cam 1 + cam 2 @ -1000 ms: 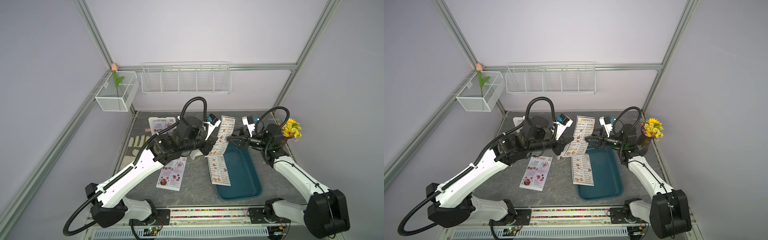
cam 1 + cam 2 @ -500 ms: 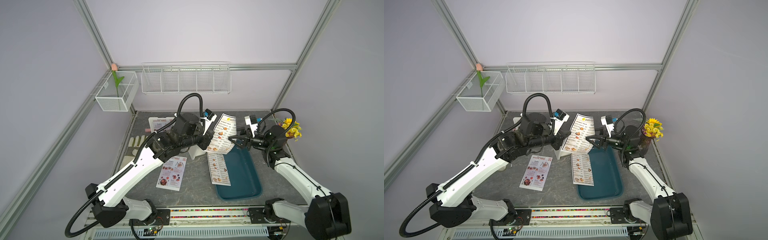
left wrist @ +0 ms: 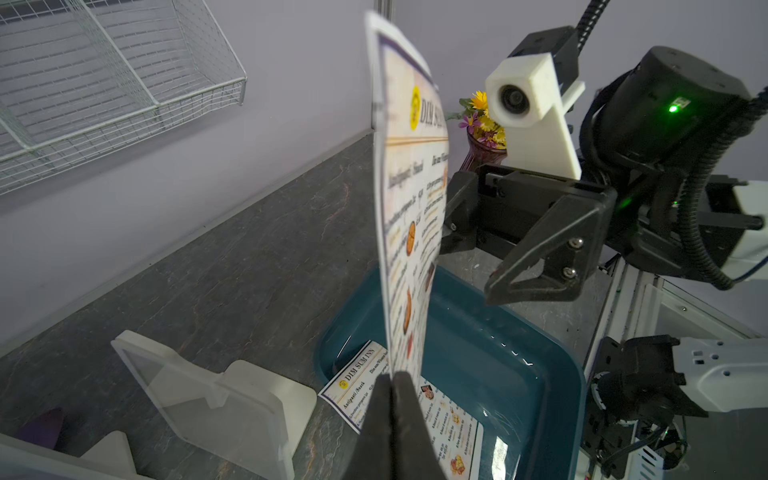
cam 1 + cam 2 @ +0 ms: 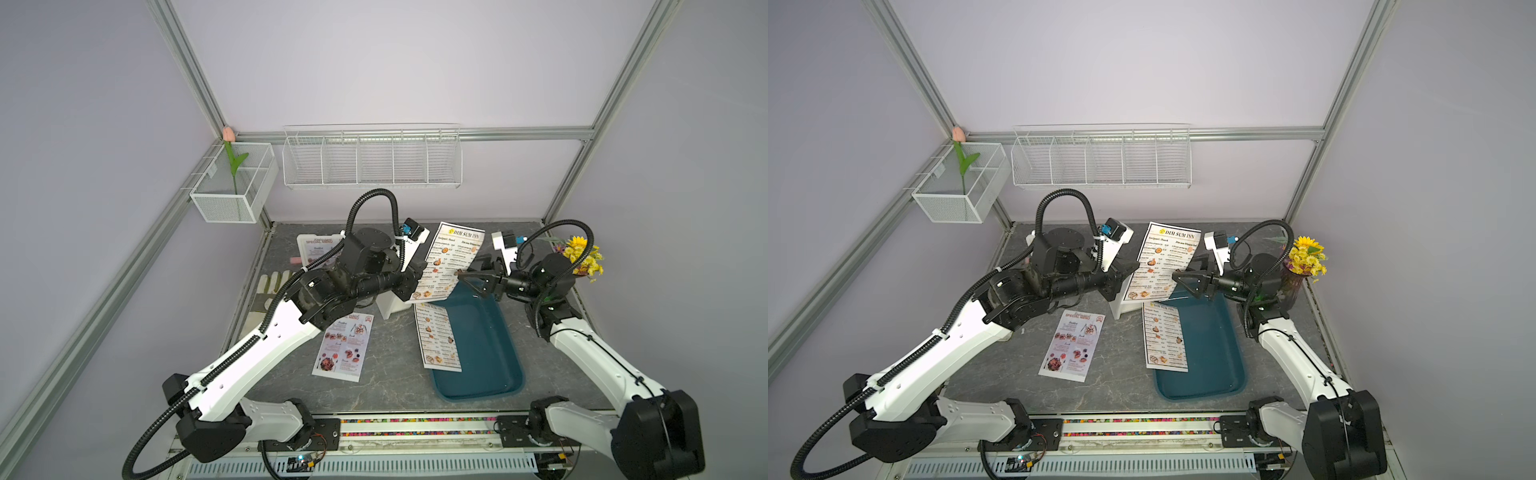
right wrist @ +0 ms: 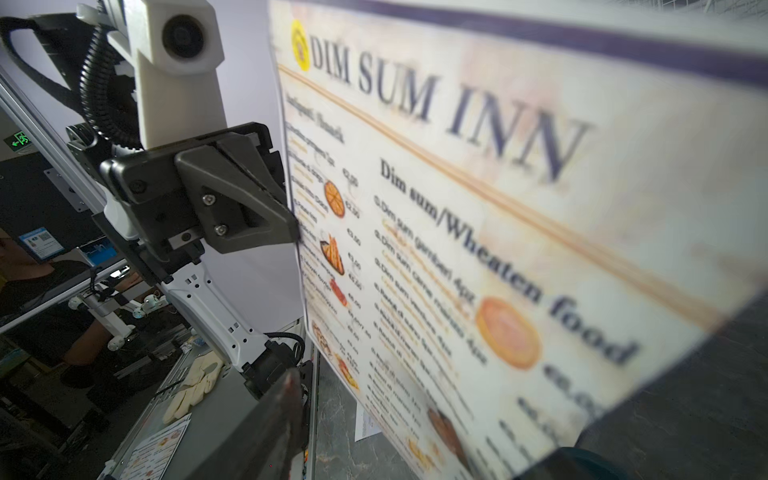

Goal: Replace the menus in the menu holders
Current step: Pick up the menu from the storage box.

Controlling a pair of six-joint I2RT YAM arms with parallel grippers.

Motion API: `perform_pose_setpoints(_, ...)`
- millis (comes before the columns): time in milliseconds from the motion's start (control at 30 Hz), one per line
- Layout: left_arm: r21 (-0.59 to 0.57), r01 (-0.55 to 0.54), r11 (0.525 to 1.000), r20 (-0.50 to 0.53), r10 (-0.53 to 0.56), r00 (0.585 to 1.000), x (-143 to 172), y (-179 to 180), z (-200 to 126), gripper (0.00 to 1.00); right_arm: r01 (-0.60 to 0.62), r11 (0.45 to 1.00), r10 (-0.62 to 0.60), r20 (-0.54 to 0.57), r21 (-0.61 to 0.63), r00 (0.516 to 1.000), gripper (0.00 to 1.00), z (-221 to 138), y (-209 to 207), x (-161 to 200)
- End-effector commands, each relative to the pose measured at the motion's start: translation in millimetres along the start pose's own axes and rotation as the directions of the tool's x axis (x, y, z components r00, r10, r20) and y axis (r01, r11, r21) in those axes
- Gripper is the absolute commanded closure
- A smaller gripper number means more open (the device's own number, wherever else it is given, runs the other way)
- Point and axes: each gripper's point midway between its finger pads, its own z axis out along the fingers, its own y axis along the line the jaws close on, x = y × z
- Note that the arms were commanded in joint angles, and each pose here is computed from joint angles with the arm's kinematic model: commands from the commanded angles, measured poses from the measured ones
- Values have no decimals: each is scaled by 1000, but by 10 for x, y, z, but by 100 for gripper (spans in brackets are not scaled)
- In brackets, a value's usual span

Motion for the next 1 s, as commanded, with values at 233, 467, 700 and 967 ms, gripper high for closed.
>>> perform_pose_setpoints(233,73,-36,997,16,35,999,-125,-130,-22,100,20,998,-18,34,-54,999,24,9,37,-72)
perform_pose_setpoints(467,56,-46,997,19,45,999,-172,-104,-43,100,24,995,-17,63,-100,998,29,44,18,-135)
perform_pose_setpoints(700,41,-44,998,21,43,999,-181,-78,-45,100,1,995,10,111,-98,994,56,-34,-61,-226)
perform_pose_setpoints(967,22,-46,999,29,46,999,-192,-44,-37,100,1,997,6,91,-78,996,61,-54,-2,-222)
